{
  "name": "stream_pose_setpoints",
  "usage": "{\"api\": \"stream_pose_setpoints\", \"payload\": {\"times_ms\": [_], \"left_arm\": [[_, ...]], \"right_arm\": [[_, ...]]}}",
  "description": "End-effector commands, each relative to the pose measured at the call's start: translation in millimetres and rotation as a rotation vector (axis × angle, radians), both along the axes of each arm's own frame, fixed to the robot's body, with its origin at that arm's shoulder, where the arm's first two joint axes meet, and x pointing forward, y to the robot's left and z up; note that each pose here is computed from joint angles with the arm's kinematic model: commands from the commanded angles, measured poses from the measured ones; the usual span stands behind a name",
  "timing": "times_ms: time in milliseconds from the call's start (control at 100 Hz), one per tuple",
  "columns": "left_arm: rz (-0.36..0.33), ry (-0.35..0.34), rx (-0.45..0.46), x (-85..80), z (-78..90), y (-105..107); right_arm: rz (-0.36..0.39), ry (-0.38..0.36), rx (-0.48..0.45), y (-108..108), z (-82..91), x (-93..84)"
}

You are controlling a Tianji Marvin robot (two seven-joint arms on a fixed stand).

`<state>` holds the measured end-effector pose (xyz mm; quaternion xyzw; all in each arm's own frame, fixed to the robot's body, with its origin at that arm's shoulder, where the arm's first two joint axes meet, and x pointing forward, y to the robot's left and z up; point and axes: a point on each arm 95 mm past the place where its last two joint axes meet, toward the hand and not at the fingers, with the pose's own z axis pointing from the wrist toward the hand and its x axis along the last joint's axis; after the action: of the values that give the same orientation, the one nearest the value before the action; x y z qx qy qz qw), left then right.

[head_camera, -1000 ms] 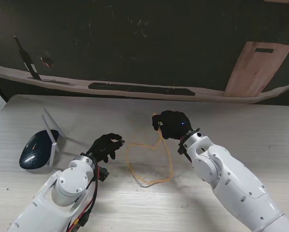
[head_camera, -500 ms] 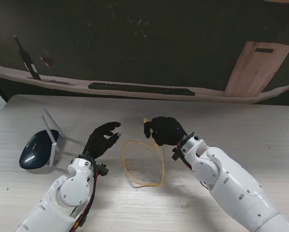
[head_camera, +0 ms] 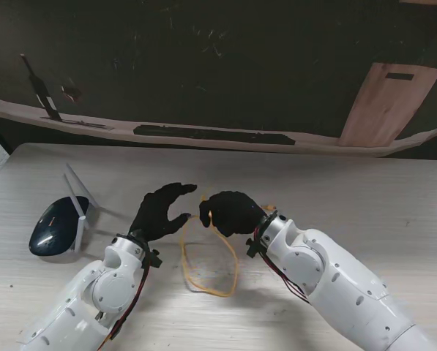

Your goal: Untangle the Ethernet cable and plug it into the router

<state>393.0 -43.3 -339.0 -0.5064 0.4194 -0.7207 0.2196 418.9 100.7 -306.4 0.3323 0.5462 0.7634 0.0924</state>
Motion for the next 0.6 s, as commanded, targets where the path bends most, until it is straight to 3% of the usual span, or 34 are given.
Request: {"api": "stream_pose_setpoints", "payload": {"times_ms": [0,590], "left_arm": [[-0.022,0.017,-0.001,0.3,1.7,-1],[-0.096,0.009,-0.047,1.3,-1.0,-15]], "right_arm": [[0.036,0.007,0.007,10,1.0,-5.2],[0.075,0.028,0.026,20,1.5,-6.2]]}}
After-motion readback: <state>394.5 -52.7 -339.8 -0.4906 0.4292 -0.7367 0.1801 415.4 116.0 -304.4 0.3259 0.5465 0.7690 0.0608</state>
